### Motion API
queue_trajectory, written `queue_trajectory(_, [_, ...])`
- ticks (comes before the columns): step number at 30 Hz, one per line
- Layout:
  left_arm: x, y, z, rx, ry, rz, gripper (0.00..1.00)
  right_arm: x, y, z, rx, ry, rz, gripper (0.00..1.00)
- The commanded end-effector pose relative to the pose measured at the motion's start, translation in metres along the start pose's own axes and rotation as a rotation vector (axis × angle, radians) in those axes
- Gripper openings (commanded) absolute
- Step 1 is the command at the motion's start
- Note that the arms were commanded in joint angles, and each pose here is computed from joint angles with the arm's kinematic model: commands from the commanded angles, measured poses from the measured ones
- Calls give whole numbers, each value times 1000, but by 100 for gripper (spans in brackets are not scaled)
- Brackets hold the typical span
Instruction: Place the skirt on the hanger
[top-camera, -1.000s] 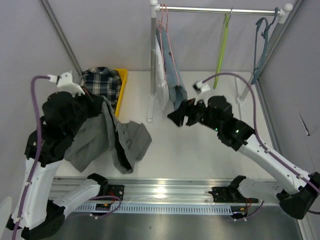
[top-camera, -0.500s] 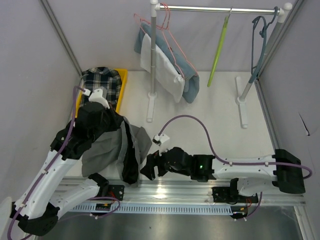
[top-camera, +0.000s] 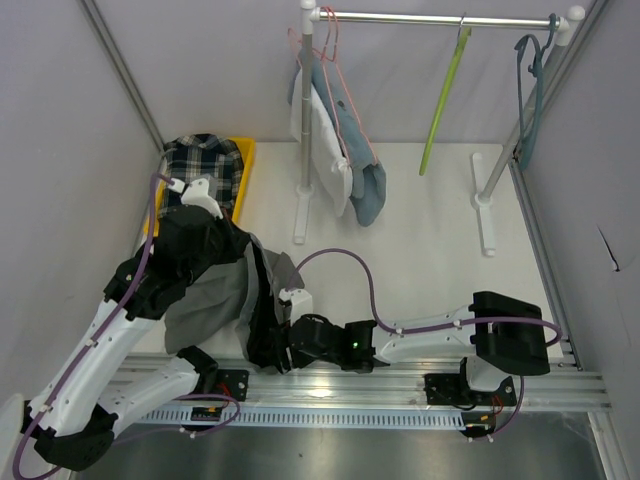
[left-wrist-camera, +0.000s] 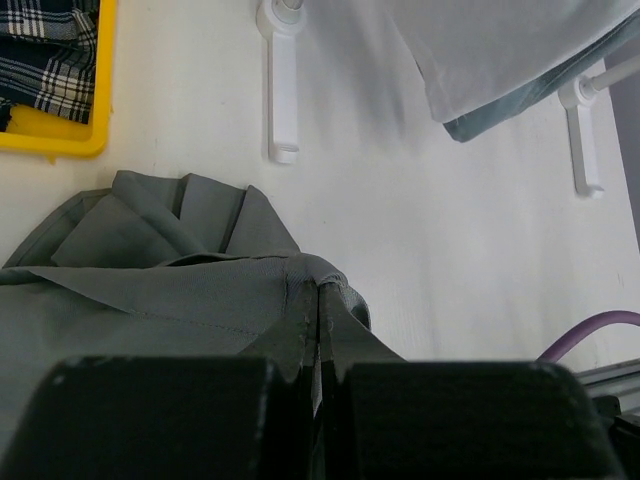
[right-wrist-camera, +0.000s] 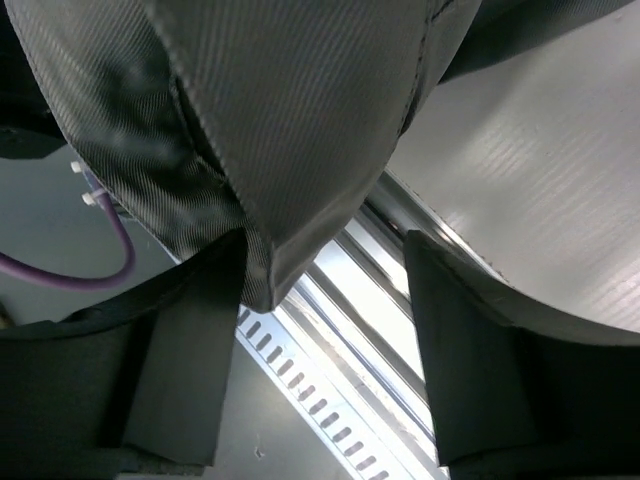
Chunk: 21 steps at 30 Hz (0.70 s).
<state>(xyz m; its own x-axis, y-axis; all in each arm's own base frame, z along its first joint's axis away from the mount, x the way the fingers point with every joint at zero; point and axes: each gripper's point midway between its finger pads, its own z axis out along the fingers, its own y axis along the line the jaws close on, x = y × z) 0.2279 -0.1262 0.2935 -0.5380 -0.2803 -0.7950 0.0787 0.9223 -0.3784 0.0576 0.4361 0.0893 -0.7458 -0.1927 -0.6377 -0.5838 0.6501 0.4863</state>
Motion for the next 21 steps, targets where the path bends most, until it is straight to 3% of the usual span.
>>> queue_trajectory(1, [-14,-8,-3,31,-65,-32,0,-20,17,2,-40,-58,59,66])
queue_trajectory(4, [-12,-9,-2,38,-59,-28,0,-23,14,3,-46,-59,79,54])
queue_trajectory(7, [-13,-11,-4,52,-59,-25,0,-28,6,-1,-30,-67,92,30])
queue_trajectory(8, [-13,-12,-4,58,-57,-17,0,-40,2,-7,-16,-96,98,16])
queue_trajectory(11, [-17,-18,-8,81,-55,7,0,-66,-26,-31,100,-151,65,1])
queue_trajectory(15, [-26,-31,-15,132,-45,43,0,-146,-61,-108,201,-330,65,0])
queue_trajectory(21, [-36,-50,-23,208,-26,74,0,-217,-100,-207,329,-469,37,0])
